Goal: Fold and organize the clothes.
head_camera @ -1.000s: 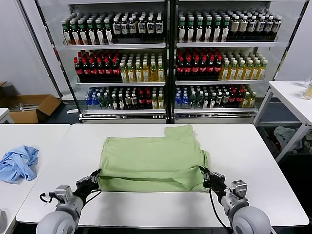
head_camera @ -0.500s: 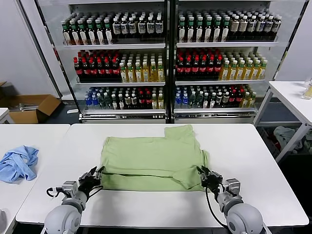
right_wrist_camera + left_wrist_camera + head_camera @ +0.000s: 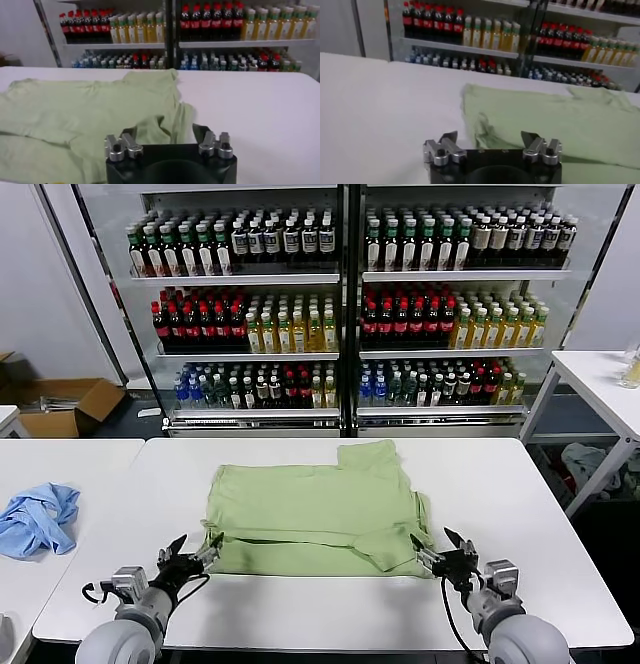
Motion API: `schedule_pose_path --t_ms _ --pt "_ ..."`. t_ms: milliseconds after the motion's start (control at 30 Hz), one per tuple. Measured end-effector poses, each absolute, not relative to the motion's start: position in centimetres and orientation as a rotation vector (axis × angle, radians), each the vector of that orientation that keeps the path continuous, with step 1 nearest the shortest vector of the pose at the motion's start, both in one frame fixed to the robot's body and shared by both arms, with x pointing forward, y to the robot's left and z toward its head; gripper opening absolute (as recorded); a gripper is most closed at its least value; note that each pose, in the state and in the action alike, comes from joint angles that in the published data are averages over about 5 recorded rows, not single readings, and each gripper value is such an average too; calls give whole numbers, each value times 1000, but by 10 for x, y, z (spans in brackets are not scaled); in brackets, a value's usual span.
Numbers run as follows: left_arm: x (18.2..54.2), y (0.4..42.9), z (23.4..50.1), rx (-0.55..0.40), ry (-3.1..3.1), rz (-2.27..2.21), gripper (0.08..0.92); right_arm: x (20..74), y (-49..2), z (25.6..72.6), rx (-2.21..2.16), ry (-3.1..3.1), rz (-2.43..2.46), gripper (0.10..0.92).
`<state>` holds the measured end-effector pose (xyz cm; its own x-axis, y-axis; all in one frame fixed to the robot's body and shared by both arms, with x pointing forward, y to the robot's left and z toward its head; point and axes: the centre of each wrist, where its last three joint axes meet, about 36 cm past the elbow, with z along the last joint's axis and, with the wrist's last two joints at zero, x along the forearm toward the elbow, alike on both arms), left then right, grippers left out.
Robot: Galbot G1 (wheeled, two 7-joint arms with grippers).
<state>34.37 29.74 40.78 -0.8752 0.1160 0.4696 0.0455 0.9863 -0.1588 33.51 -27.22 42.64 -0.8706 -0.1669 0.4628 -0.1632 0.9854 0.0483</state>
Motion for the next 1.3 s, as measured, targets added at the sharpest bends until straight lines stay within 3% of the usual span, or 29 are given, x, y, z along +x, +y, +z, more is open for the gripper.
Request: schedule_pose_path --t_ms 133,233,900,1067,1300 --pt "339 297 402 -83 -2595 146 814 332 -269 420 225 -2629 -26 792" --pt "338 298 399 -56 -2575 104 758 331 -267 417 225 -2620 -35 715" --pt "336 292 392 -28 -2538 9 195 327 -263 405 228 -2577 -49 157" --pt "329 292 396 -34 -2537 6 92 319 -266 414 240 -2577 -49 122" --pt "303 293 413 -57 -2550 -43 83 296 -271 434 250 -2581 -27 122"
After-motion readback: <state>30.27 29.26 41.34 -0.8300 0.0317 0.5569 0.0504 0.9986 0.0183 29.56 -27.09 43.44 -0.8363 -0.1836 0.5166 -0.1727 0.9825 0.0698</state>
